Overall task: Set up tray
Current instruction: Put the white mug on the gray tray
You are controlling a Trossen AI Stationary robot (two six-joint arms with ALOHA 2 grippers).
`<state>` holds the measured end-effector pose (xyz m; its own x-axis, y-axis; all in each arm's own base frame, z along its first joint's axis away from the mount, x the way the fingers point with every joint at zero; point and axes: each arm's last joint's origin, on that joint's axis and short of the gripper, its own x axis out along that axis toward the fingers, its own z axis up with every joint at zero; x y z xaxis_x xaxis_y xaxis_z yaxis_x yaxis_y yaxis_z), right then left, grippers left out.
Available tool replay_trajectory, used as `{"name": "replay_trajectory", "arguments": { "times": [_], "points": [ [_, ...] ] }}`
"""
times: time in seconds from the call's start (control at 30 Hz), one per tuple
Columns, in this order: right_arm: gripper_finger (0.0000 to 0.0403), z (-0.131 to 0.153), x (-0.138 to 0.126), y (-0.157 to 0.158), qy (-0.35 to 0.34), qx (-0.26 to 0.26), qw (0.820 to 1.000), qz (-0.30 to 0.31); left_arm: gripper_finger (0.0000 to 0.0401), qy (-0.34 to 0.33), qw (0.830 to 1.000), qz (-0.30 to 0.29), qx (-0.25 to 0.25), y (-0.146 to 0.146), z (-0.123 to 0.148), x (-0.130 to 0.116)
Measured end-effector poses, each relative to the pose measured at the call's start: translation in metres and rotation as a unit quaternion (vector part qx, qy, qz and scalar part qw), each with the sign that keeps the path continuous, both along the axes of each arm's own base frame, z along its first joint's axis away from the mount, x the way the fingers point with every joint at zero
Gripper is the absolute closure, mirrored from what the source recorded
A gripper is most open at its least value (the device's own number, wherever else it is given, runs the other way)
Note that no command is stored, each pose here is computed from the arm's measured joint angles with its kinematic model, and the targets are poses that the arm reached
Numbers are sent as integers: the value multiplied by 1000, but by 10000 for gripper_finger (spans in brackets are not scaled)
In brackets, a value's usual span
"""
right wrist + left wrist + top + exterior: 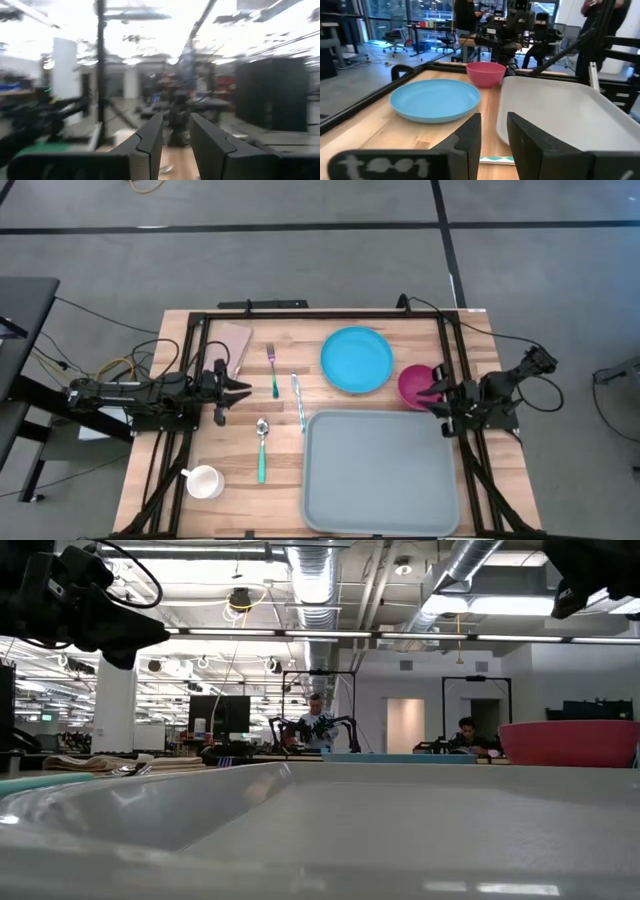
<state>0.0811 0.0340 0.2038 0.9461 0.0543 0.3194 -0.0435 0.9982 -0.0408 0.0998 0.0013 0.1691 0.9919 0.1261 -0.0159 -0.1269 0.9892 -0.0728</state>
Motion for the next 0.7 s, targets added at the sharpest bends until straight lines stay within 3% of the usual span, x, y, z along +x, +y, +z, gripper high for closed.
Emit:
{"name": "replay_trajectory", "arguments": {
  "times": [0.23,0.43,0.6,0.7],
  "points": [
    [312,1,1,-9,3,2,995,-96,319,2,1000,1,21,0,0,0],
    [312,1,2,-13,3,7,992,-129,319,5,999,2,41,0,0,0],
    [312,3,2,-18,-13,92,987,-131,319,5,999,4,46,0,0,0],
    [312,-1,4,-21,-1,118,983,-140,319,6,998,-13,62,-1,0,0]
  ]
}}
